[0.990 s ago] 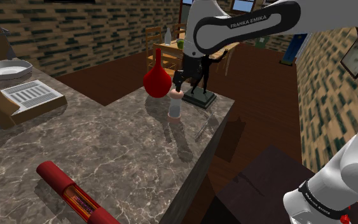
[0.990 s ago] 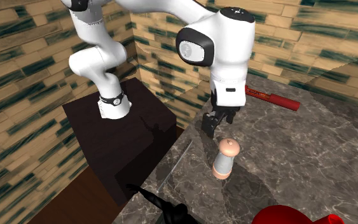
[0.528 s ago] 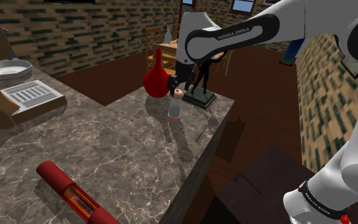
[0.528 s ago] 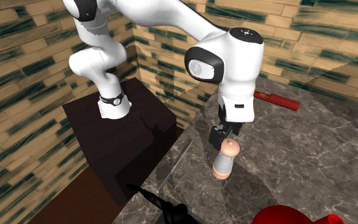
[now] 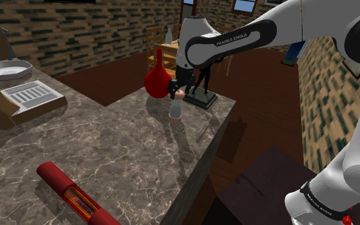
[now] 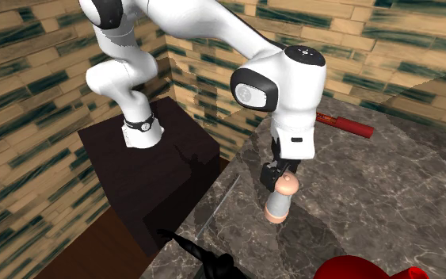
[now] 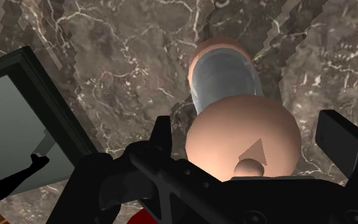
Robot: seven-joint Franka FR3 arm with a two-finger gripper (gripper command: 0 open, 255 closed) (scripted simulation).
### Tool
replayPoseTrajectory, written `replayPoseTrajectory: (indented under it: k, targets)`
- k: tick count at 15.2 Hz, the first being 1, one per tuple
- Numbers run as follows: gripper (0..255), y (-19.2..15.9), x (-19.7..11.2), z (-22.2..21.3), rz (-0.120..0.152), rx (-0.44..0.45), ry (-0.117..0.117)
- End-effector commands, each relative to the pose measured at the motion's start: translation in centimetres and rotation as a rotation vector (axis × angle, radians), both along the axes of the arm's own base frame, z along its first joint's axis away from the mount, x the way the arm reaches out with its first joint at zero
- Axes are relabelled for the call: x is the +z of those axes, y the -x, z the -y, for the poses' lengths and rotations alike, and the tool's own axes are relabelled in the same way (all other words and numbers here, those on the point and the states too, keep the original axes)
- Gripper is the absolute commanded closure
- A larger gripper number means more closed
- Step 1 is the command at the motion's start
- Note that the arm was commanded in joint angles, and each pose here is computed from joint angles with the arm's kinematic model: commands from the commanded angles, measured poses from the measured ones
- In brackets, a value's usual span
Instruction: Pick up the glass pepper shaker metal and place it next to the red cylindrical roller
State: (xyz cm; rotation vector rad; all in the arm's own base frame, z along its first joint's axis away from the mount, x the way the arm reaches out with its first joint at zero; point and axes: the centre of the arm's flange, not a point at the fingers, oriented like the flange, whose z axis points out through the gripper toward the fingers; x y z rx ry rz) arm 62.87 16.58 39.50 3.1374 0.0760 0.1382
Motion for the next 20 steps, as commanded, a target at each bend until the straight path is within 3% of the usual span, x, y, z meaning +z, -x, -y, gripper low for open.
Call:
replayPoseTrajectory:
  k: [1,2,3,12,20]
  targets:
    - [0,0.0,0.0,0.0,0.0,0.0,0.0]
    - [0,0.0,0.0,0.0,0.0,0.0,0.0]
    - [255,0.0,0.0,0.0,0.0,0.0,0.0]
    - [255,0.0,0.0,0.0,0.0,0.0,0.0]
    - [255,0.0,4.2,0.0,0.0,0.0,0.0]
